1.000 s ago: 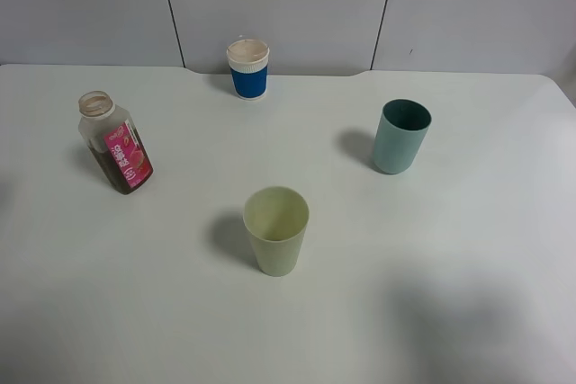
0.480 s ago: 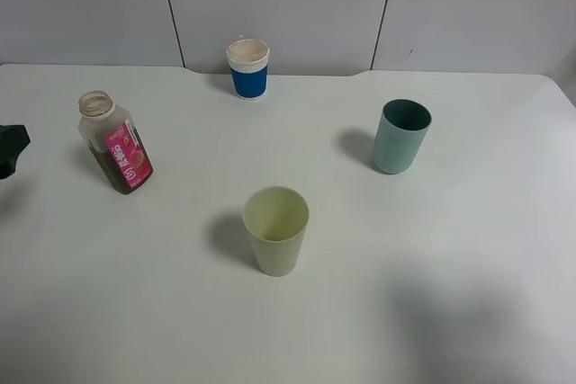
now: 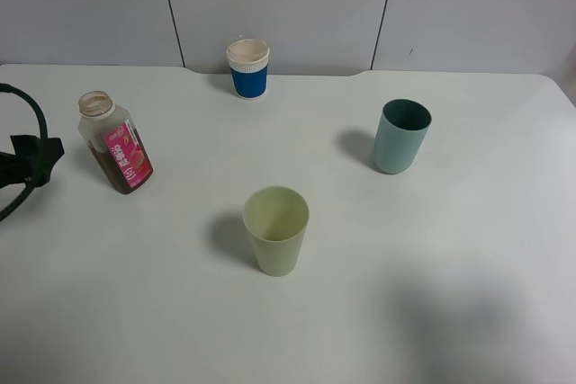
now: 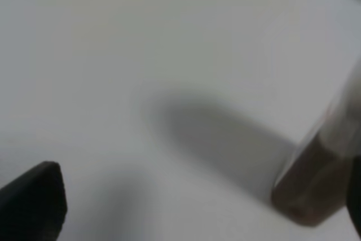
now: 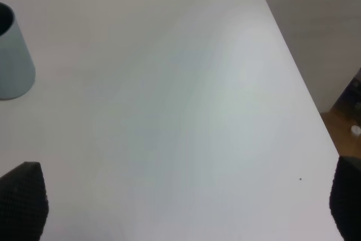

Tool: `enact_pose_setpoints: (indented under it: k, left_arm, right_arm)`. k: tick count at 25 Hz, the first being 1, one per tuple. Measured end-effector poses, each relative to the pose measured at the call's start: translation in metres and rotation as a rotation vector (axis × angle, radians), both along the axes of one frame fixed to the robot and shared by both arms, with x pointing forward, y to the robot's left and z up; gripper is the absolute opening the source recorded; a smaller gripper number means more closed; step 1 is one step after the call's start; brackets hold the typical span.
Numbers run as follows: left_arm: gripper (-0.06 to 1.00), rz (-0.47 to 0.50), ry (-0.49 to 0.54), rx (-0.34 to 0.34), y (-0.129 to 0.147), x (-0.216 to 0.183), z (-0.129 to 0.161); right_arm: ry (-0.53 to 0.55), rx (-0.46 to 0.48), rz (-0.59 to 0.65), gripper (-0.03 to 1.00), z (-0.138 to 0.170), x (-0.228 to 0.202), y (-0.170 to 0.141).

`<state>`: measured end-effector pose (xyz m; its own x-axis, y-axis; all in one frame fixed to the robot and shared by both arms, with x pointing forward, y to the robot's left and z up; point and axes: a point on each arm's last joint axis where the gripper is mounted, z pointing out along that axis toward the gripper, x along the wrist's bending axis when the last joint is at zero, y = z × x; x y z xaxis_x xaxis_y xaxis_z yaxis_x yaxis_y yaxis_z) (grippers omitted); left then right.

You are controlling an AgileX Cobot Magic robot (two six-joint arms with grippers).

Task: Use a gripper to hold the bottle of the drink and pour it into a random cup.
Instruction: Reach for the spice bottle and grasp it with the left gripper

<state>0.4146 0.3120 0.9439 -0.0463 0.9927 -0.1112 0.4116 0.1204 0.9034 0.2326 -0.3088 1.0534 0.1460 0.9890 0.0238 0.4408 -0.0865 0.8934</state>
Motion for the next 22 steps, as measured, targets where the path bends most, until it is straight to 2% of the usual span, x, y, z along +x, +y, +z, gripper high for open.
enact_pose_setpoints:
  k: [9,15,22]
  left_arm:
    - [0.98,-0.089,0.016,0.030,-0.006,-0.002,-0.032]
    - [0.98,-0.196,-0.012,0.032,-0.015,0.001,-0.039]
    - [0.98,-0.230,-0.054,0.040,-0.017,0.002,-0.035]
  right_arm:
    - [0.000,0.000,0.000,1.00,0.000,0.000,0.000]
    - [0.000,0.000,0.000,1.00,0.000,0.000,0.000]
    - [0.000,0.000,0.000,1.00,0.000,0.000,0.000]
